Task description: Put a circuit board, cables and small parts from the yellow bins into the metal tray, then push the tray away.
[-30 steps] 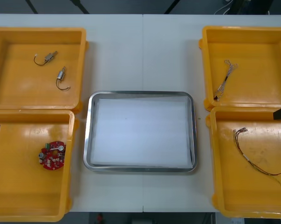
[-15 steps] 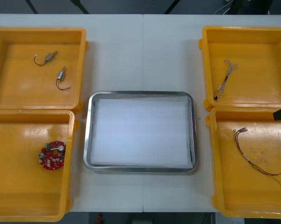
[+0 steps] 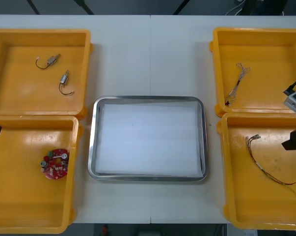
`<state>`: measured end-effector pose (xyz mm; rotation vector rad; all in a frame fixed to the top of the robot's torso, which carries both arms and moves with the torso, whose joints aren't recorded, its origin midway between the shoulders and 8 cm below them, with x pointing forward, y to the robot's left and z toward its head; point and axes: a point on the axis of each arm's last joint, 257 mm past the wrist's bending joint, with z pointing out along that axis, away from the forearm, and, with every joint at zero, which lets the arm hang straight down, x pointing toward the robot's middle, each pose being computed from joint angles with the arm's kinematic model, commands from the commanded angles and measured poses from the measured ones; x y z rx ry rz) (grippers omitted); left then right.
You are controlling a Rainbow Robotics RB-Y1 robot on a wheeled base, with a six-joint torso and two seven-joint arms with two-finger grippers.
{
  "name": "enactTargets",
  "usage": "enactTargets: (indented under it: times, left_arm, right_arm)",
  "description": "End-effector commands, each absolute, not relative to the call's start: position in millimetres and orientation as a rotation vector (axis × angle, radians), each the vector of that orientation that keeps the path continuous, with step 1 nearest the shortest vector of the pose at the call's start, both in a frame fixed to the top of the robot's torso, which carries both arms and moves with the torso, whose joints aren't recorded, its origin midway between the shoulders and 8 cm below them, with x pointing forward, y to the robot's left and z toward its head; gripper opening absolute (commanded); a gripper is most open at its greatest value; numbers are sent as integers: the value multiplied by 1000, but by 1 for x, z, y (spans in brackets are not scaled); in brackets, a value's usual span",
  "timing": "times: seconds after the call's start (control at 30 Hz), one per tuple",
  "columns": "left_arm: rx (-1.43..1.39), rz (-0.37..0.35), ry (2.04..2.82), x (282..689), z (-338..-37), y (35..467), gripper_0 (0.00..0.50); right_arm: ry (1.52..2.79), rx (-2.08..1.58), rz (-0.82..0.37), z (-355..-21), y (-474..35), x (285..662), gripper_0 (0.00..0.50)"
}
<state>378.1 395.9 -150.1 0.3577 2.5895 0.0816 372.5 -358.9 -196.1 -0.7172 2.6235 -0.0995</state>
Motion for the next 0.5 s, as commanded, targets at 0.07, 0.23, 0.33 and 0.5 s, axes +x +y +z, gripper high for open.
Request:
enactTargets:
  times: [0.07,0.23,0.33,0.5]
  left_arm:
    - [556,161,2540,378,-151,400,500]
    - [733,185,2506,375,-155,393,500]
    - [839,192,2481,373,-158,386,500]
    - [1014,194,2443,369,-172,372,500]
  right_arm:
    - [2643,-899,-178,-230,-366,361,500]
    - [2645,-939,-190,-254,-369,363,500]
    - [2641,-955,-195,-267,-365,363,500]
    - [2639,-968,-189,-286,-361,362,500]
